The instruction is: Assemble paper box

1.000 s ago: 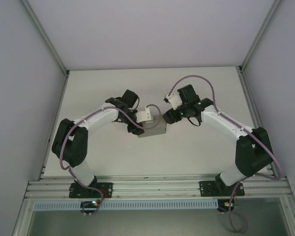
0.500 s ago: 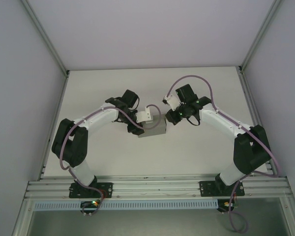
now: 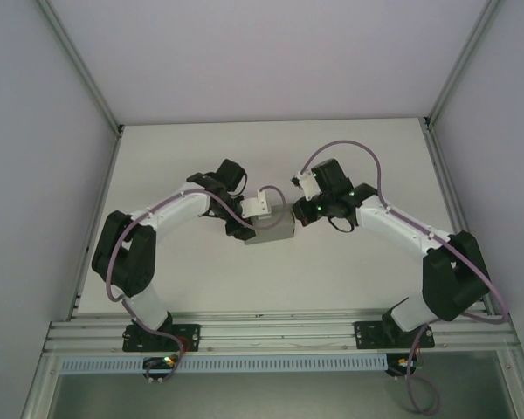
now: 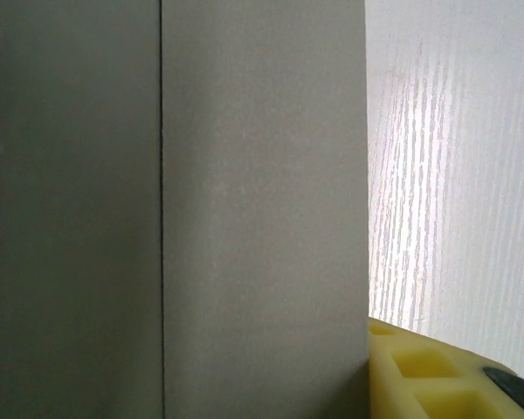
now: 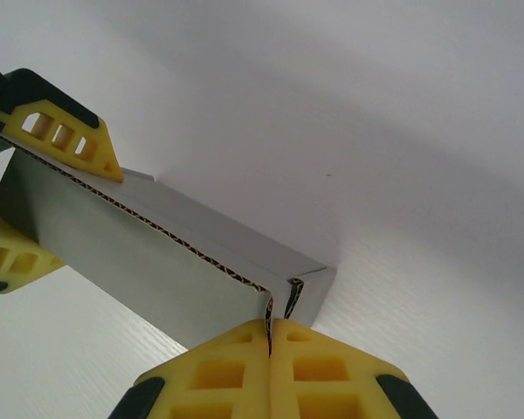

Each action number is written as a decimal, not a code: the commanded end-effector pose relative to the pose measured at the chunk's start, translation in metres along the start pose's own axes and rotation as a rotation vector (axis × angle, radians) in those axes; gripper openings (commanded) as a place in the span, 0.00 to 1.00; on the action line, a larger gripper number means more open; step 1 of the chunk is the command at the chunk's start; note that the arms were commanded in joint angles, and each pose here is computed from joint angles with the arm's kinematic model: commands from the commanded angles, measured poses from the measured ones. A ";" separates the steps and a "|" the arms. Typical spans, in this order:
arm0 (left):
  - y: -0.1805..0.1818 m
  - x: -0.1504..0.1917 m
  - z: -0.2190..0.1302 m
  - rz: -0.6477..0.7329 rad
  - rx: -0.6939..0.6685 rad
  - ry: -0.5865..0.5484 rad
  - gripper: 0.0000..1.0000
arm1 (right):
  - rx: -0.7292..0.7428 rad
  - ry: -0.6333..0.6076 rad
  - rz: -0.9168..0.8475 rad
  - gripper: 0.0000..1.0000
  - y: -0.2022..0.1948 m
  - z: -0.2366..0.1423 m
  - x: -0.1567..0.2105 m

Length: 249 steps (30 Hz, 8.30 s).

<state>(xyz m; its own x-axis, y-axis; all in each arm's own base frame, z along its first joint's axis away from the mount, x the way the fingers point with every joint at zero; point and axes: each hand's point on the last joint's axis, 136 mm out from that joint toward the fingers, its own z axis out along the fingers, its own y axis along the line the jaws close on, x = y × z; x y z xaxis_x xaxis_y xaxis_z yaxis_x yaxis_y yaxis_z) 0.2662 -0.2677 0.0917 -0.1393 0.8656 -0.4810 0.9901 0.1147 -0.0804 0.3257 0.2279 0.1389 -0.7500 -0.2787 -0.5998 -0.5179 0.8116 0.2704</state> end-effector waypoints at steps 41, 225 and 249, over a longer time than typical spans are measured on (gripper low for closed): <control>0.007 -0.029 -0.019 -0.001 -0.083 -0.076 0.67 | 0.220 0.125 0.180 0.00 -0.013 0.037 0.125; -0.016 0.009 -0.081 -1.608 0.404 -0.179 0.00 | 0.287 0.116 -0.147 0.53 0.001 0.009 0.032; -0.045 0.050 -0.040 -1.385 0.066 0.085 0.00 | 0.052 -0.049 -0.066 0.56 0.049 -0.020 -0.005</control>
<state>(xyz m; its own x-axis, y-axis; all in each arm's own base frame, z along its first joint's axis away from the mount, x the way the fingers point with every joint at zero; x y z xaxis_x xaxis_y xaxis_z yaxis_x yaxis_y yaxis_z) 0.2161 -0.2189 0.1112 -0.9916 0.0979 0.0844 0.0398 0.8524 -0.5213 0.2975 0.2450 0.1411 -0.7228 -0.3536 -0.5937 -0.5139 0.8494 0.1198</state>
